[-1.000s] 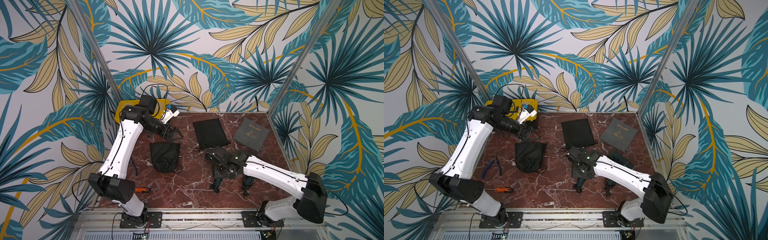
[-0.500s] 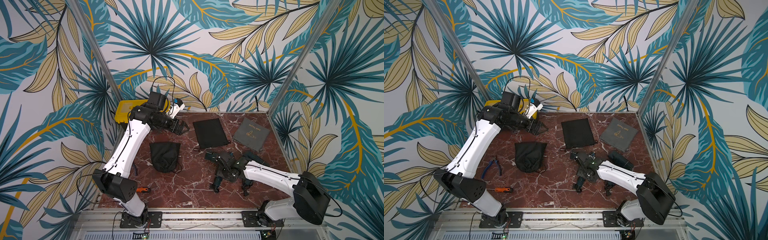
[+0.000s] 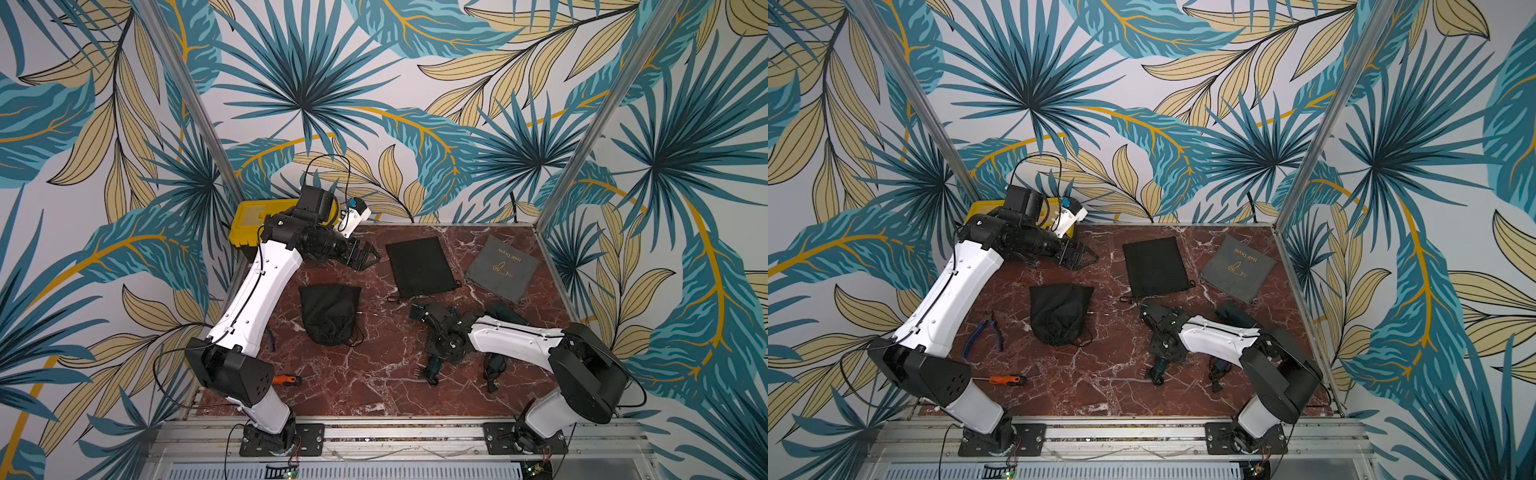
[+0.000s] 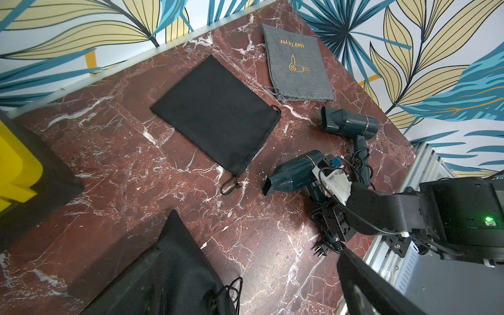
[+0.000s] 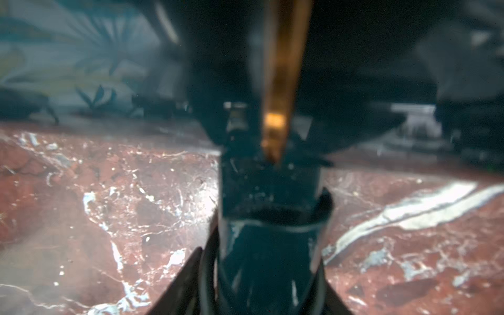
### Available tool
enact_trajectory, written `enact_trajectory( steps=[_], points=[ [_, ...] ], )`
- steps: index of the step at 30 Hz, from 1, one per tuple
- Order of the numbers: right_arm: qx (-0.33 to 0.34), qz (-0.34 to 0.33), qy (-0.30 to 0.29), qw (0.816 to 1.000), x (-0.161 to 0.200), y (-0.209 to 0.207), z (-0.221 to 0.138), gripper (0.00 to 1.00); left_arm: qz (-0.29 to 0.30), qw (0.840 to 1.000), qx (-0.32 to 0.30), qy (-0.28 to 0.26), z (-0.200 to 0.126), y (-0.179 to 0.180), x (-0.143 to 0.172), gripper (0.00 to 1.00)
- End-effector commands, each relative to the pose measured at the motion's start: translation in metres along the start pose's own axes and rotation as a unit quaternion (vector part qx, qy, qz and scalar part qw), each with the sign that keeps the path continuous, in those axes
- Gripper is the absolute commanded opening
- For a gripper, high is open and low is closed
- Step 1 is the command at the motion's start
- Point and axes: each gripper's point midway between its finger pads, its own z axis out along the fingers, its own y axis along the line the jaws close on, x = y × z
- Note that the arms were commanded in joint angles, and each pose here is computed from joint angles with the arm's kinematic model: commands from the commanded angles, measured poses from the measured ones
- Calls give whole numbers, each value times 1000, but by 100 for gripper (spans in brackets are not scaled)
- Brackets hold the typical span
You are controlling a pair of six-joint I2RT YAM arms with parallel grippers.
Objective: Pack away hair dryers
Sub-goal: Pick up the hair dryer from the center of the board.
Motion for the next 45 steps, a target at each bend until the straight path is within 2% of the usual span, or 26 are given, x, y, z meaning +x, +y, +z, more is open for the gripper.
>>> enact_trajectory(
  steps=[1,7,11,15,22,24,29,33,37,41,45],
  points=[
    [26,-12,16,999,7,-11,8,36,15,1000,15,-17,-9,-12,-4,99],
    [28,-51,3,998,3,-12,-1,0,32,998,38,-31,-12,-21,-14,99],
    [31,-118,-36,992,-6,-4,-28,0,68,995,49,-47,-20,-28,-25,100],
    [28,-190,-95,977,-20,9,-72,0,95,991,75,-65,-28,-42,-33,99],
    [-15,-268,-211,940,-49,29,-161,0,93,970,209,-77,-40,-85,-33,100],
    [-18,-297,-241,924,-54,34,-182,0,87,963,241,-78,-43,-94,-31,100],
    [-17,-344,-282,895,-57,49,-222,0,86,942,313,-88,-55,-114,-33,100],
    [-24,-362,-312,878,-58,64,-250,0,91,939,319,-90,-55,-116,-35,99],
    [-30,-381,-334,862,-54,80,-269,0,68,933,344,-78,-49,-117,-29,99],
    [-15,-406,-345,846,-49,94,-275,0,68,928,360,-71,-46,-123,-19,100],
    [-13,-412,-355,839,-49,100,-278,0,78,923,369,-76,-52,-128,-15,100]
  ],
)
